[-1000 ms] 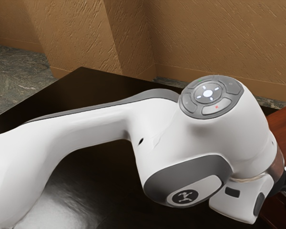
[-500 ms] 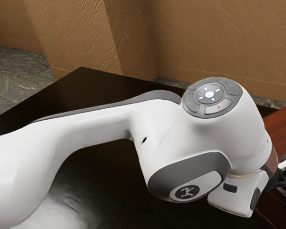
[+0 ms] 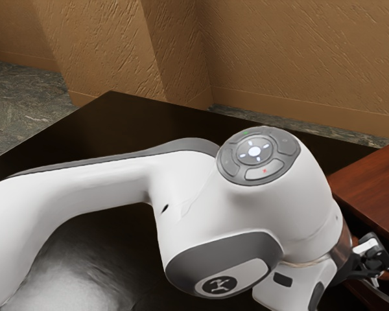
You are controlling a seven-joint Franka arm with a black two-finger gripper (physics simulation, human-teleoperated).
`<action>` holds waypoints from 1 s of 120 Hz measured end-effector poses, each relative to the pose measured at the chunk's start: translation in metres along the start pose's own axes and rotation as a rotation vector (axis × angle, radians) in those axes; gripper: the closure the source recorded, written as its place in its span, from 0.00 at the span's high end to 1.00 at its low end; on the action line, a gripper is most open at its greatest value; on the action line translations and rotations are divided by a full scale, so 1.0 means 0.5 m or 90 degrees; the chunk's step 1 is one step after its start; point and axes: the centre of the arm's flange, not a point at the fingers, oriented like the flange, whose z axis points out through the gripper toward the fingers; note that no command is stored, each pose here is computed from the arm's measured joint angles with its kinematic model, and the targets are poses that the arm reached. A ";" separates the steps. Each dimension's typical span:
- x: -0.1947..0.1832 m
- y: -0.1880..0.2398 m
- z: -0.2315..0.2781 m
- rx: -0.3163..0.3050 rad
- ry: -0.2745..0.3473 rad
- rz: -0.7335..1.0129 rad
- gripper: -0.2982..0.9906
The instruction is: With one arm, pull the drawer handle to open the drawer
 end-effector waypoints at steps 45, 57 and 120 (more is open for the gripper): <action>-0.005 0.083 -0.034 -0.007 -0.003 -0.004 0.73; -0.004 0.100 -0.034 -0.010 -0.003 -0.005 0.76; 0.030 0.155 -0.057 -0.011 0.002 0.010 0.75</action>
